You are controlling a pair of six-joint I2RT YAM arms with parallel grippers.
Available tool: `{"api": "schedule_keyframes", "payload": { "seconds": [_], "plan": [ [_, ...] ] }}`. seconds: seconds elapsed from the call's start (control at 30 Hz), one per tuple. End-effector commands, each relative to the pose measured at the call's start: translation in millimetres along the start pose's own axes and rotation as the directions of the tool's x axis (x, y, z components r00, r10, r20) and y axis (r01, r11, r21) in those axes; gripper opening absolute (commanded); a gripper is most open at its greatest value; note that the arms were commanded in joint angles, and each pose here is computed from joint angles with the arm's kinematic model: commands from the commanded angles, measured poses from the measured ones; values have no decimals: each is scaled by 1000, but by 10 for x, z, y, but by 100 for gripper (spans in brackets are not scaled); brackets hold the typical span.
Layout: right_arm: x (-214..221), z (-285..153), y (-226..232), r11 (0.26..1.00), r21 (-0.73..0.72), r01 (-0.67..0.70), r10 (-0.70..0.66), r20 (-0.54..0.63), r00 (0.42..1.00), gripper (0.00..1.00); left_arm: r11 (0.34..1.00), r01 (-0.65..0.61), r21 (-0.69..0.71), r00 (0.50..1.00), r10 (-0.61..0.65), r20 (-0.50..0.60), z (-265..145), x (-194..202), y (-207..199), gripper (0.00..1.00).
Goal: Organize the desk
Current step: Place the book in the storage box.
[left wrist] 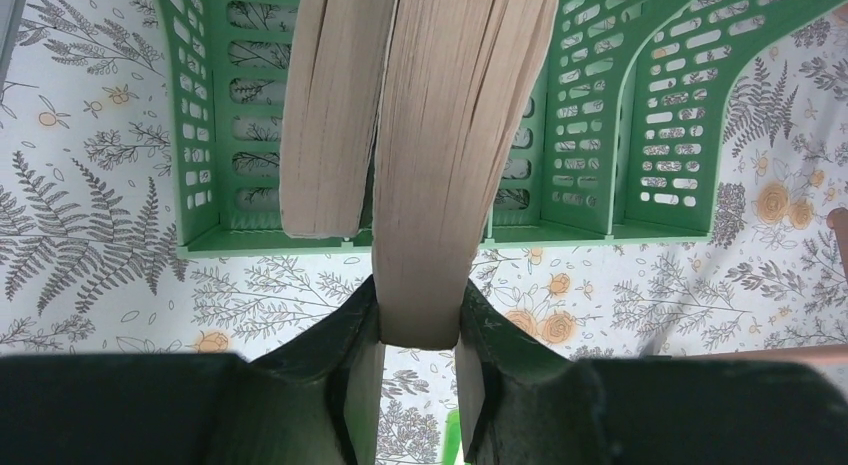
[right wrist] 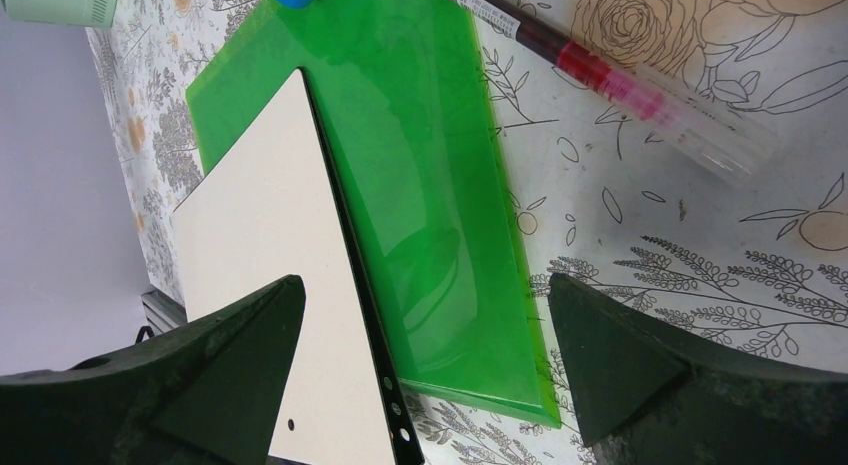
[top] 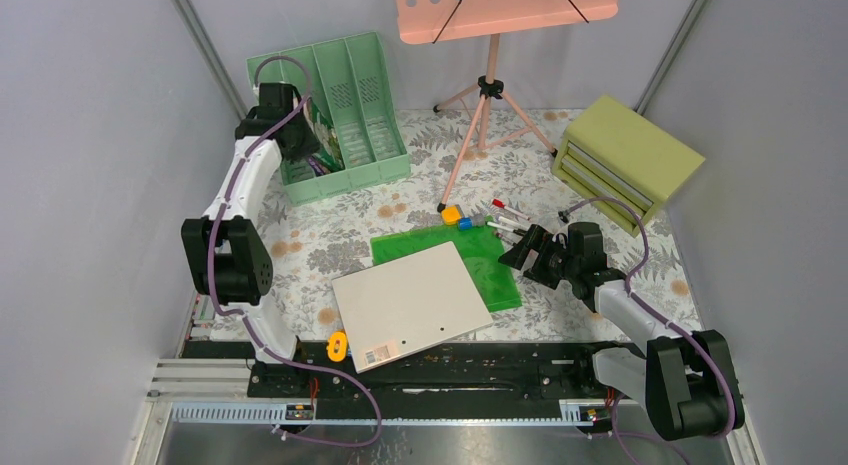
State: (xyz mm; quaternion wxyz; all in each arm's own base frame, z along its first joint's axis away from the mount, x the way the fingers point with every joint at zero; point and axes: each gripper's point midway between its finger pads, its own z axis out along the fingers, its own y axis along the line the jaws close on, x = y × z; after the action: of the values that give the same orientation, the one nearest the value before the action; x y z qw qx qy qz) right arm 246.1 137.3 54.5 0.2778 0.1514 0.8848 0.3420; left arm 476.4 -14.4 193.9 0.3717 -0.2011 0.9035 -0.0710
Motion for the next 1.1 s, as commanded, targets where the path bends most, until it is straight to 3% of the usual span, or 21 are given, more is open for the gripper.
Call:
{"api": "schedule_keyframes", "payload": {
  "seconds": [0.0,0.83,0.9,1.0,1.07],
  "plan": [
    [-181,-13,171,999,-47,19,-17,34,999,99,999,34,16,986,-36,164,-187,-526,-101,0],
    [-174,-14,170,999,-48,18,-17,32,999,99,998,25,-53,994,-19,111,125,-670,-206,0],
    [-173,-14,168,999,-47,18,-17,32,999,99,999,21,-45,995,-16,102,118,-664,-236,10],
    [-177,-15,172,999,-48,19,-17,34,999,99,999,21,-26,995,-19,100,46,-651,-267,37],
    [-172,-15,168,999,-47,20,-18,33,999,99,1000,21,0,993,-21,116,-86,-679,-313,46]
  ]
}}
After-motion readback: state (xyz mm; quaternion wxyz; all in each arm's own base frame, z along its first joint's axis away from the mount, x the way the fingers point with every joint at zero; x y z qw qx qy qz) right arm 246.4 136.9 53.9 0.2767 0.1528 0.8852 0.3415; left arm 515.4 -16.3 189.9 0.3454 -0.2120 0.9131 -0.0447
